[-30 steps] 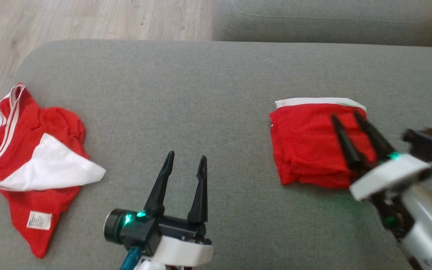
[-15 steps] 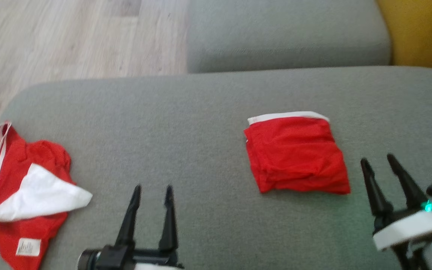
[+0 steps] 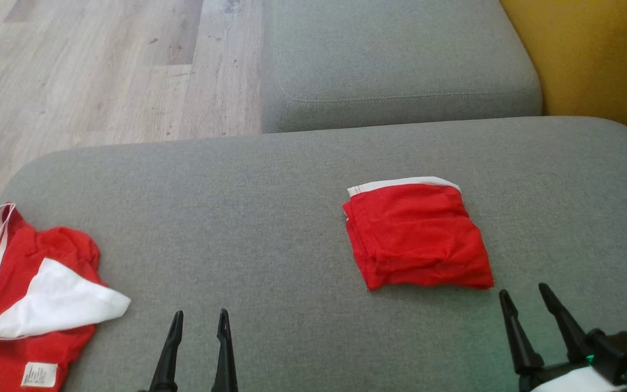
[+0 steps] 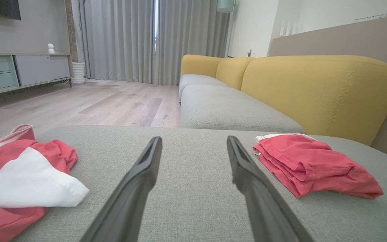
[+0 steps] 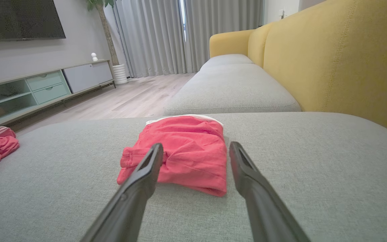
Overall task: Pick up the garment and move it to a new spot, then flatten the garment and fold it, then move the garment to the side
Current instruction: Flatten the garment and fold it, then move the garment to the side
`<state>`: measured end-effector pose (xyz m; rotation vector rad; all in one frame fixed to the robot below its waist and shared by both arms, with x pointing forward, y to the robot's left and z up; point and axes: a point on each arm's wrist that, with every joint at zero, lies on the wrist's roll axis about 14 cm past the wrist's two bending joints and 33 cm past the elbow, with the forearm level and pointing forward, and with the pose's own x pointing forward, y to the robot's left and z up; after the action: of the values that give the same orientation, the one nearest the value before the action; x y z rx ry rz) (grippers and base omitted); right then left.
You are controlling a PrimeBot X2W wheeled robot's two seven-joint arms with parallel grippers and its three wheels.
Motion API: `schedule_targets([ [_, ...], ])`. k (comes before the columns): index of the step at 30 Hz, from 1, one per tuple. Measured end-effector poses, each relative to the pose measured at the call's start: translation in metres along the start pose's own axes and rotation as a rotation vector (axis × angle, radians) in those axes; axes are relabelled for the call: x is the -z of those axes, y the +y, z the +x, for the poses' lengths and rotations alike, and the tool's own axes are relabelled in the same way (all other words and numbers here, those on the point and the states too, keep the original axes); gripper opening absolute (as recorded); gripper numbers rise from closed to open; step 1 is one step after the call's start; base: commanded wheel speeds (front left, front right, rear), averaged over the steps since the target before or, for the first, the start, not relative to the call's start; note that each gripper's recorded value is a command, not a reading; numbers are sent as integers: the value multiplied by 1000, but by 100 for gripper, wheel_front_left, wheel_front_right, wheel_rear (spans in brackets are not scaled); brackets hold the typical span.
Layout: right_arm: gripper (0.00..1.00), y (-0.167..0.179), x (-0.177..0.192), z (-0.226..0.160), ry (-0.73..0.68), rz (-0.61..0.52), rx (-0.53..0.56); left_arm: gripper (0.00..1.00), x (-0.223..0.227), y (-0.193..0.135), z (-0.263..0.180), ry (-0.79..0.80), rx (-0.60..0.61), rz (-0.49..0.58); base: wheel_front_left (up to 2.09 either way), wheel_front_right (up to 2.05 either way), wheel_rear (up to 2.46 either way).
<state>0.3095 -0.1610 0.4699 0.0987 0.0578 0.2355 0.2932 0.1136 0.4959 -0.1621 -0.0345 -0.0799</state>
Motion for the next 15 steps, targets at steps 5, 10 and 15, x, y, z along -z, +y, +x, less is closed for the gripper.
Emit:
schedule_targets([
  [5,100,1,-2,-2,-12,8,10,100,-1,-2,0,-3,7,1,0,0,0],
  [10,100,-2,-4,-2,-19,7,21,100,0,-3,-1,0,9,-4,0,0,0],
  [15,100,-3,-5,-2,-24,6,23,100,0,-4,-1,0,10,-13,0,0,0],
])
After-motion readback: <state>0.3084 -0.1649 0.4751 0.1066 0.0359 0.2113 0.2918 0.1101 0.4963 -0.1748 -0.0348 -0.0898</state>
